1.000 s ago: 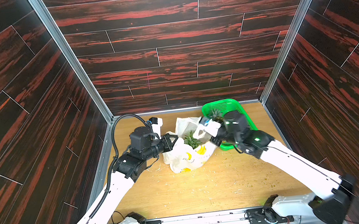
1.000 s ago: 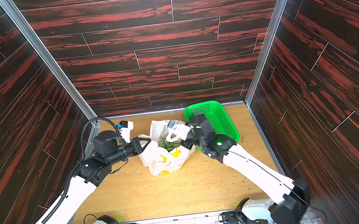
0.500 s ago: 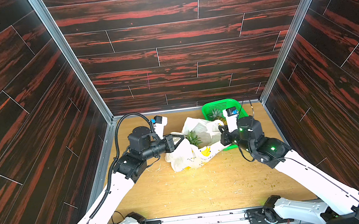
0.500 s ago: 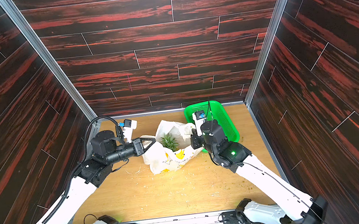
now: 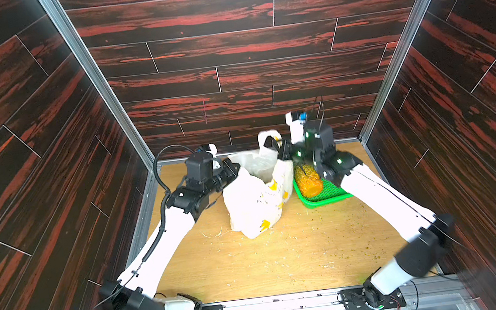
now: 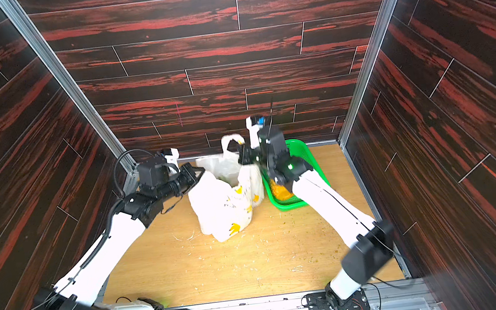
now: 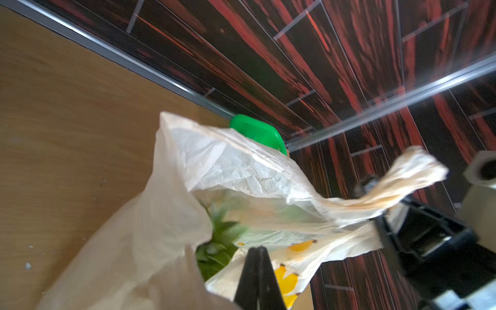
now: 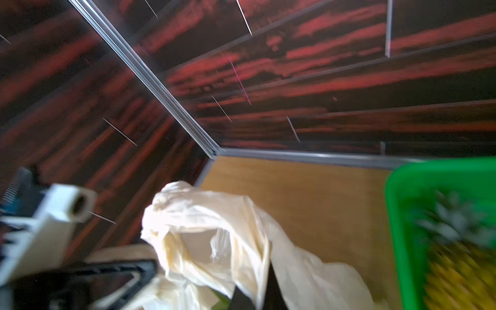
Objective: Place the pineapple into a plastic bag & tie a knot
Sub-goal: Adjust the plastic bag at the center of the board.
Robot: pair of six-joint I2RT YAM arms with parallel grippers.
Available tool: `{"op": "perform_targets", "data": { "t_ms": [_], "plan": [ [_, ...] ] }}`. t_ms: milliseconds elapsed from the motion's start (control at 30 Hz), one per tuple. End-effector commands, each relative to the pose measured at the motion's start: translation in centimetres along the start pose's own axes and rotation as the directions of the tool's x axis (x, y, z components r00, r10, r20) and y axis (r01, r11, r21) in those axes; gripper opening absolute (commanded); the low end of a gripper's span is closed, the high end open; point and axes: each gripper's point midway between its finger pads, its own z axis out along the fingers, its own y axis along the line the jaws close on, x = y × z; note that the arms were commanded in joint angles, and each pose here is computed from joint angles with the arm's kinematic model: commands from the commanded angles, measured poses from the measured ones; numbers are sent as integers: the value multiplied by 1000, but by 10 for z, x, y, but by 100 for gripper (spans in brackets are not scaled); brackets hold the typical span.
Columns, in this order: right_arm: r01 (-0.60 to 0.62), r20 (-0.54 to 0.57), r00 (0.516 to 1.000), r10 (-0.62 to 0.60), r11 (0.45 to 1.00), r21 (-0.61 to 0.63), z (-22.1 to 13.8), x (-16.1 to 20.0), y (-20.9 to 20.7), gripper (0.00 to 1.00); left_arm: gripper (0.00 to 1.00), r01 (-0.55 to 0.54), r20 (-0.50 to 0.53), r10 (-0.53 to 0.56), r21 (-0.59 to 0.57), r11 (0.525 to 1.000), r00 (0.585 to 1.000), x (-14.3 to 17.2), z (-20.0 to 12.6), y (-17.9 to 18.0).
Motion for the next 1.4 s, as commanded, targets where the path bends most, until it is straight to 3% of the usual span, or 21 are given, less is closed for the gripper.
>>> {"op": "perform_targets", "data": {
  "t_ms": [0,200,367,500,667,867,1067,1133,1233,1367],
  "plan": [
    [-4,150,988,41,971,-238,-13,-70,41,0,0,-18,163,10,52,998,987,-54,-25,-31],
    [126,279,960,-36,941,-313,-25,-126,71,0,0,-181,232,158,81,980,960,-93,-47,-70],
    [161,296,953,-64,935,-315,-34,-128,76,0,0,-272,292,235,93,958,927,-104,-64,-87],
    [122,231,971,-59,954,-273,-34,-95,56,0,0,-272,221,237,146,951,946,-80,-57,-80],
    [32,83,996,-17,983,-179,-37,-13,9,0,0,-223,15,224,189,956,974,-14,-39,-38],
    [-52,-105,994,42,994,-97,-52,64,-23,0,0,-209,-154,251,244,947,956,51,-36,-13],
    [-8,-149,989,20,997,80,-85,74,-47,19,0,-167,-306,298,388,906,904,100,-43,-29],
    [17,-158,987,1,994,110,-94,69,-48,31,0,-182,-315,327,413,892,891,106,-47,-34],
    [68,-199,979,-47,993,97,-105,60,-37,46,0,-227,-289,357,401,888,888,105,-48,-33],
    [182,-191,964,-184,983,-28,-121,35,-2,59,0,-325,-226,397,297,898,889,89,-48,-21]
  ]
}}
